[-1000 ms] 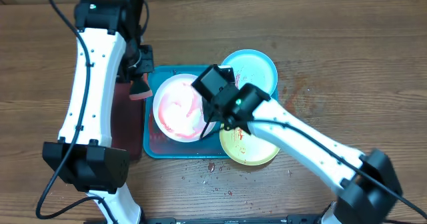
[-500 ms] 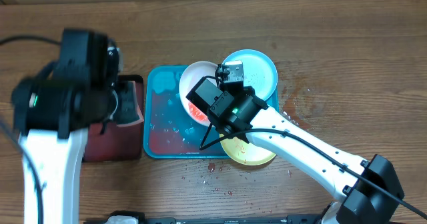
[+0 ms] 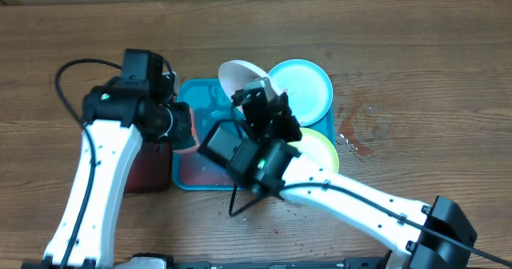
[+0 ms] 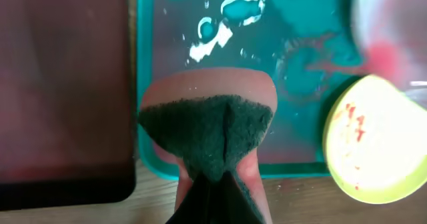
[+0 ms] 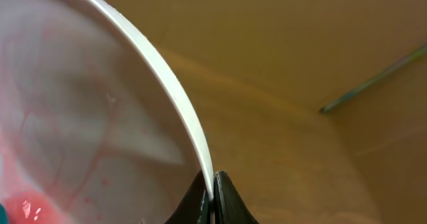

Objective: Clean dirty plates on tray and stack at the side
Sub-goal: 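Lift the white plate with right gripper and move it right of tray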

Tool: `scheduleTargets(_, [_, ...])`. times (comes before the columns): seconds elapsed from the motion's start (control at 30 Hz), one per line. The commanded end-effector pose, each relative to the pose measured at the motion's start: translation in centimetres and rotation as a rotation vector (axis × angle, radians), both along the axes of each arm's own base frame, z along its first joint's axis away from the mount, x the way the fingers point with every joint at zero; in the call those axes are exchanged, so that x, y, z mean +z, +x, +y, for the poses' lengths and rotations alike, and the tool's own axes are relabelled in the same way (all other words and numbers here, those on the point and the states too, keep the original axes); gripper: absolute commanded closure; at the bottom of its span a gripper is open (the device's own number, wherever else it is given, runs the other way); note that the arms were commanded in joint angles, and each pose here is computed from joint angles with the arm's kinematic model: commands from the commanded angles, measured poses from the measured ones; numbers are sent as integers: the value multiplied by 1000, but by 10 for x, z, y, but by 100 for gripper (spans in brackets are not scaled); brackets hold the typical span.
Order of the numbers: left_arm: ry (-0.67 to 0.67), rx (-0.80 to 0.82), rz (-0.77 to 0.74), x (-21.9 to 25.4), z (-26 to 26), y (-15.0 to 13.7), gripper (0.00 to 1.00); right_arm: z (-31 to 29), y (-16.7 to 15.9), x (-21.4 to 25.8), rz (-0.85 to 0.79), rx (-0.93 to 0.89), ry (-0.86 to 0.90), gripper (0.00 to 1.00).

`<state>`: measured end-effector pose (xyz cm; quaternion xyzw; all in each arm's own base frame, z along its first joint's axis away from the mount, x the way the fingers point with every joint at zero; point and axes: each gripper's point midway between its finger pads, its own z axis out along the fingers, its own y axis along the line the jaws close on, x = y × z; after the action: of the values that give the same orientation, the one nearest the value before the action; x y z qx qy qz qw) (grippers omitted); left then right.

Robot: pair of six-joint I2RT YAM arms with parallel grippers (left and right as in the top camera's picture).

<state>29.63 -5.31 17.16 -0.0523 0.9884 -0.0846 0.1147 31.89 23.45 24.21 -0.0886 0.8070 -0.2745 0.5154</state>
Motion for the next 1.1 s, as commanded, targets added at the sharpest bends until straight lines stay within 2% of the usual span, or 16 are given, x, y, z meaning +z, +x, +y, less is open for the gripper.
scheduleTargets(0.0, [-37, -13, 69, -23, -7, 5, 96, -5, -6, 39, -163, -40, -50, 96])
scheduleTargets(0.17, [-61, -19, 91, -34, -12, 12, 96, -7, -6, 45, -195, -55, -61, 96])
scheduleTargets(0.3, [-72, -21, 87, -35, -14, 14, 96, -12, -7, 64, -302, -106, -79, 96])
scheduleTargets(0.77, [-72, -20, 87, -35, -14, 14, 96, -8, -5, 65, -320, -111, -26, 96])
scheduleTargets(0.93, [-72, -20, 88, -35, -14, 14, 96, 1, -1, 39, -176, -41, 15, 96])
scheduleTargets(1.07, [-72, -21, 88, -35, -14, 14, 96, 5, 1, 1, 16, -4, 153, 96])
